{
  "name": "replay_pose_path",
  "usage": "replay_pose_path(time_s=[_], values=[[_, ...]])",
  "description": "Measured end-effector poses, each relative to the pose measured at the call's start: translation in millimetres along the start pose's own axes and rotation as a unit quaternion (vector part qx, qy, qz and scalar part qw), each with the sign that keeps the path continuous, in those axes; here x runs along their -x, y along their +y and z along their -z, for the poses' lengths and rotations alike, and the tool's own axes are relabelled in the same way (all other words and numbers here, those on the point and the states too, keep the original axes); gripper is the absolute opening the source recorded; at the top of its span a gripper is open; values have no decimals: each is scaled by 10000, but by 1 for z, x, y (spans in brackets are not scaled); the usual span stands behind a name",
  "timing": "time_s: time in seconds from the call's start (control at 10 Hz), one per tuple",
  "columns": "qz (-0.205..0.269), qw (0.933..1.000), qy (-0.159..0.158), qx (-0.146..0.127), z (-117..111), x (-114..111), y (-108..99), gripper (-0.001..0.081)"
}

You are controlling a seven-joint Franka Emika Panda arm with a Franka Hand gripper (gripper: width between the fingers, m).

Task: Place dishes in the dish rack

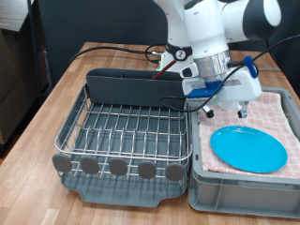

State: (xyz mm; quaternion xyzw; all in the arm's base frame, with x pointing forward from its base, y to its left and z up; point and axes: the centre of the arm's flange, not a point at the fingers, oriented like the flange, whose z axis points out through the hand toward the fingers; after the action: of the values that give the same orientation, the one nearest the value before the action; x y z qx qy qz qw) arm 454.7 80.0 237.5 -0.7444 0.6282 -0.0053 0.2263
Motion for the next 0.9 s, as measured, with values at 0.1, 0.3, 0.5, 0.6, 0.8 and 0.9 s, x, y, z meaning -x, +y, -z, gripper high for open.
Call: replay_pose_path(time_s=[0.1, 0.3, 0.5, 0.6, 0.8, 0.9], values=[[-53, 10000, 39, -36, -3, 0, -1, 803], [-101, 9999, 68, -64, -9, 2, -5, 803], [-97, 9999, 57, -78, -16, 3, -13, 803], [-92, 9999, 50, -102, -18, 3, -18, 803], [-89, 9998, 37, -145, -21, 4, -26, 803], [-89, 9998, 32, -160, -22, 4, -29, 803]])
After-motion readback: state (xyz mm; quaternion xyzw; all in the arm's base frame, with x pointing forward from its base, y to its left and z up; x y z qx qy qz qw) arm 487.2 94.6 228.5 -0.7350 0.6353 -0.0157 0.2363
